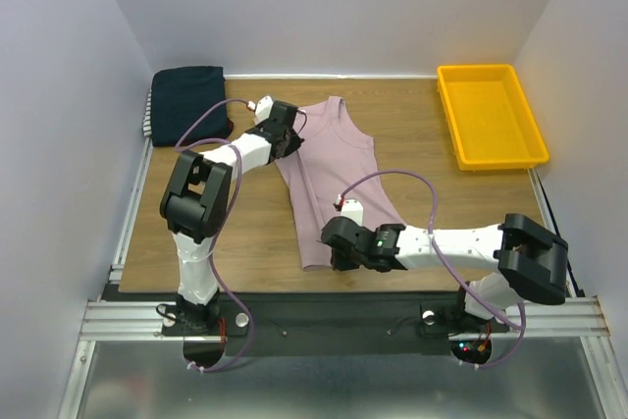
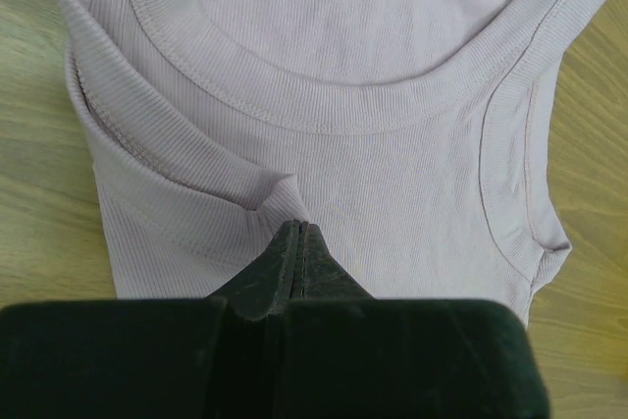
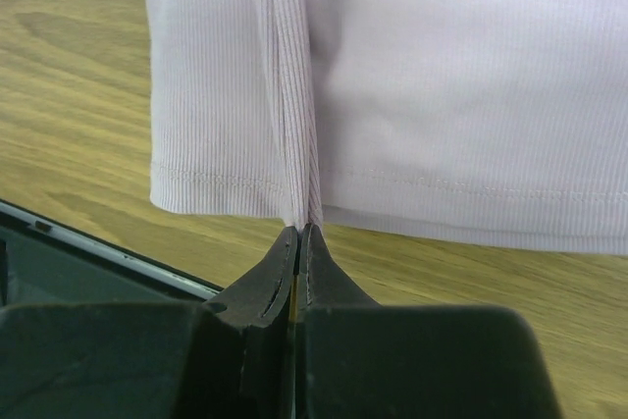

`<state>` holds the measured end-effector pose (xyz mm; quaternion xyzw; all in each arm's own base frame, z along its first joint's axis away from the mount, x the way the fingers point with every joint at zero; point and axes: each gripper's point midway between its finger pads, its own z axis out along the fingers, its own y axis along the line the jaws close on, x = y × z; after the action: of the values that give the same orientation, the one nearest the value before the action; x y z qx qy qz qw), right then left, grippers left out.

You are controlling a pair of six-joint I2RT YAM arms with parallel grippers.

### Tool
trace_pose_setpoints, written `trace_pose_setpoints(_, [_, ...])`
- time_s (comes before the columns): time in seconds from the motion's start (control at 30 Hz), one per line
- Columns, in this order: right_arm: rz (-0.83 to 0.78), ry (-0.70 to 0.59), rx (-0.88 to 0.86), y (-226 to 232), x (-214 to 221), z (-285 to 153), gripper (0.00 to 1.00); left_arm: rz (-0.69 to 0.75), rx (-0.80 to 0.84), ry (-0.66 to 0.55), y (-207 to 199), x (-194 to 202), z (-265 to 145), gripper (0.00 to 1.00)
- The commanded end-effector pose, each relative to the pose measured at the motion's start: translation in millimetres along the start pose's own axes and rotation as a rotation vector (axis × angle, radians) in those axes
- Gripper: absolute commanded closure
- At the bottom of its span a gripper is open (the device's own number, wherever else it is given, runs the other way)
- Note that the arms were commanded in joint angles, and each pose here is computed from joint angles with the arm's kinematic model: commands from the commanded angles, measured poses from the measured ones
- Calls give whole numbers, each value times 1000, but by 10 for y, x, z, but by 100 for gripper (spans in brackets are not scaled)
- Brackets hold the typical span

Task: Fold and stack the tank tops
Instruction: Fold the tank top

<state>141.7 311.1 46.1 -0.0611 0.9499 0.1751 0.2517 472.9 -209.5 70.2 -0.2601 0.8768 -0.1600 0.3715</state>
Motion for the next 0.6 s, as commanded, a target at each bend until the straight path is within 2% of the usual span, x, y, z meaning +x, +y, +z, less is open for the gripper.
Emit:
trace_pose_setpoints(0.0, [38, -27, -25, 28, -62, -56, 100, 15, 14, -67, -173, -200, -16, 100])
trace_pose_setpoints(0.43, [62, -22, -14, -68, 6, -39, 98, 57, -3, -31, -157, -7, 118, 100])
trace_pose_setpoints(0.5, [66, -28, -16, -73, -7, -57, 89, 68, 7, -28, -184, -6, 107, 97])
trace_pose_setpoints(0.53, [72, -35, -27, -51, -31, -85, 80, 76, 19, -26, -210, -12, 94, 93])
trace_pose_setpoints(0.57, [74, -41, -33, -40, -50, -105, 75, 88, 34, -35, -257, -54, 66, 81])
